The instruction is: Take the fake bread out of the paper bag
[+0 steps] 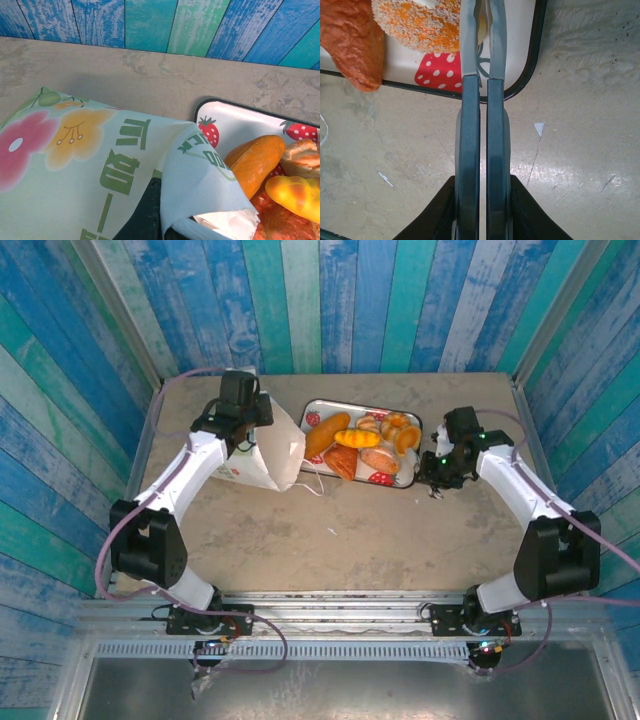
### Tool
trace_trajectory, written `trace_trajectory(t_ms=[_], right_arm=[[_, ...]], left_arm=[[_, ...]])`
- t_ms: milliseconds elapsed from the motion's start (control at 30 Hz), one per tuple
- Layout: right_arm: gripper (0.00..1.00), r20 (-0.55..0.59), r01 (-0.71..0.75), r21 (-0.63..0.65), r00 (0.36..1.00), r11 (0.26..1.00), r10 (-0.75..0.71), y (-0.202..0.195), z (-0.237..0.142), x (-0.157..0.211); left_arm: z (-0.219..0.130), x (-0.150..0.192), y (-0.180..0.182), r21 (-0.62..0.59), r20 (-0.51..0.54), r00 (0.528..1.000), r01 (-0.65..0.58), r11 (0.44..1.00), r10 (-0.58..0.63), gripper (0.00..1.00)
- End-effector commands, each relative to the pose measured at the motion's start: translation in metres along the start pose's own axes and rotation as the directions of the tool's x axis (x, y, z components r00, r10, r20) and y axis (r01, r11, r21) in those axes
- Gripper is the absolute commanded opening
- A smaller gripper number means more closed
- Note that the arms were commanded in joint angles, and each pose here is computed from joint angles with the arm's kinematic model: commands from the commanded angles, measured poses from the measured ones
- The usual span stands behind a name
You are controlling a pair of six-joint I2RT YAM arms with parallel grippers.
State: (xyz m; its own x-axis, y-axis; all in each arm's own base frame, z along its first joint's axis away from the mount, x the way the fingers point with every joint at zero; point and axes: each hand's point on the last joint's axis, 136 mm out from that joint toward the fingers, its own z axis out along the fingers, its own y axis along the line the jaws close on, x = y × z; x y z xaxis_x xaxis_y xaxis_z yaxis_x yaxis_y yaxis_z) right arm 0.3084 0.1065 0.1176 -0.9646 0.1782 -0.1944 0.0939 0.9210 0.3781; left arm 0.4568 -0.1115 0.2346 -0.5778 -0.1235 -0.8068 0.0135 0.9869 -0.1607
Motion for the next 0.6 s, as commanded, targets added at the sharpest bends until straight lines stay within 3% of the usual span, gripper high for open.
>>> trace_trajectory(t_ms=[0, 300, 567], right_arm=[[0.01, -0.008, 0.014, -0.029, 1.0, 0.999, -0.015, 0.002, 0.007, -0.002], [0.15, -0.039, -0.016, -0.032, 0.999, 0.999, 0.015, -0.002, 0.014, 0.002], [0.34, -0.011, -0.017, -0.031, 1.0, 0.999, 0.017, 0.0, -0.001, 0.005]], left_arm=[[-0.024, -0.014, -0.002, 0.023, 0.052, 0.999, 0.006, 1.0, -0.007, 0.05], [-0.025, -0.015, -0.002, 0.026, 0.054, 0.999, 0.003, 1.0, -0.004, 0.05], [-0.025, -0.016, -0.003, 0.026, 0.056, 0.998, 0.003, 1.0, -0.004, 0.05]])
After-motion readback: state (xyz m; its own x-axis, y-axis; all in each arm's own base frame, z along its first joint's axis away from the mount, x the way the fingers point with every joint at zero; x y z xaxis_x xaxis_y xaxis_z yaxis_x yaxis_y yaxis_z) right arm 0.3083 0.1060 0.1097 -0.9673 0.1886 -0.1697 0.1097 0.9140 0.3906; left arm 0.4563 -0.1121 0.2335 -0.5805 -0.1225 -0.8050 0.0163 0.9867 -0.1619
